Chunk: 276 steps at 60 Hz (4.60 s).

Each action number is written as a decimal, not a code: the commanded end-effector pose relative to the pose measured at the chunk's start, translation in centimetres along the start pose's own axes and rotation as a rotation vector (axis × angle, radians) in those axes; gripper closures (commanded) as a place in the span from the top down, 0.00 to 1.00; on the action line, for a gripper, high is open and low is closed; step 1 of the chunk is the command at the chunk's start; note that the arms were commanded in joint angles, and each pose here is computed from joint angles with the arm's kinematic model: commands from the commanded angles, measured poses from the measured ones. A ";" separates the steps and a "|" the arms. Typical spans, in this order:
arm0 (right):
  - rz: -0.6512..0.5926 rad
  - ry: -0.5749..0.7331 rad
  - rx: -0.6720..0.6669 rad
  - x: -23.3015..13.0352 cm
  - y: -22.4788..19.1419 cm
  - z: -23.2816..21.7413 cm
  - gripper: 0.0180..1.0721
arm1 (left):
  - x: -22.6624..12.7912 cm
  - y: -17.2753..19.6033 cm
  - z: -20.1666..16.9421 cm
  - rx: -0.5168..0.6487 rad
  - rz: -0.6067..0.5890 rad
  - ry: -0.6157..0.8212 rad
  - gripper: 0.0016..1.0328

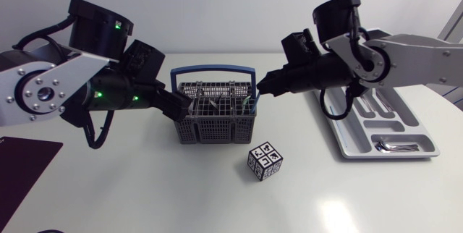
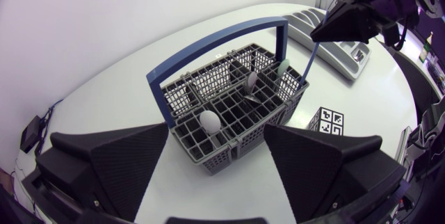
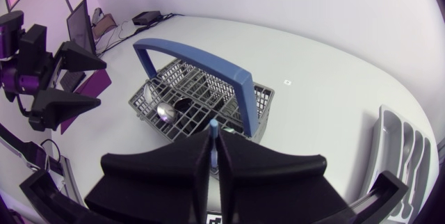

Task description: Transfer all utensils from the basket to the drawer tray.

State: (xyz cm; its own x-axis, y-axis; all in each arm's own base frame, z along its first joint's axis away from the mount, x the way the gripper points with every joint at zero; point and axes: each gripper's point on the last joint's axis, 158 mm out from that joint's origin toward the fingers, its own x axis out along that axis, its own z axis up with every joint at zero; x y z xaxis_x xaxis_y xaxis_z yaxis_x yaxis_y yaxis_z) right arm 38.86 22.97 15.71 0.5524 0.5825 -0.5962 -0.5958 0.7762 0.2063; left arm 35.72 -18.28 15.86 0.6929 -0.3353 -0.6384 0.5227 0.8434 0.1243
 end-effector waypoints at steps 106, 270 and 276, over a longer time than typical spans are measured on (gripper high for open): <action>-0.448 0.418 0.341 -6.9 -30.1 -11.8 0.42 | 0.1 -2.5 0.2 0.562 -0.102 -0.085 0.91; -0.226 0.310 -0.097 -2.9 -9.7 -11.0 0.95 | 8.4 -3.8 3.9 1.414 -0.047 -0.184 0.03; -0.224 0.308 -0.099 -2.9 -9.5 -11.0 0.95 | 7.9 -3.9 4.5 1.414 -0.045 -0.189 0.03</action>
State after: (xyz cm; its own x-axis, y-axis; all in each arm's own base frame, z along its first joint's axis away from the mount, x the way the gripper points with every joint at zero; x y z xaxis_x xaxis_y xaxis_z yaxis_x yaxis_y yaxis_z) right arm 37.05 11.08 7.04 0.4796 0.2916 -0.8276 -0.5496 0.8350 -0.0243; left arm 40.94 -25.73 11.00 0.6356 -0.4750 -0.6086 0.5689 -0.2446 0.7852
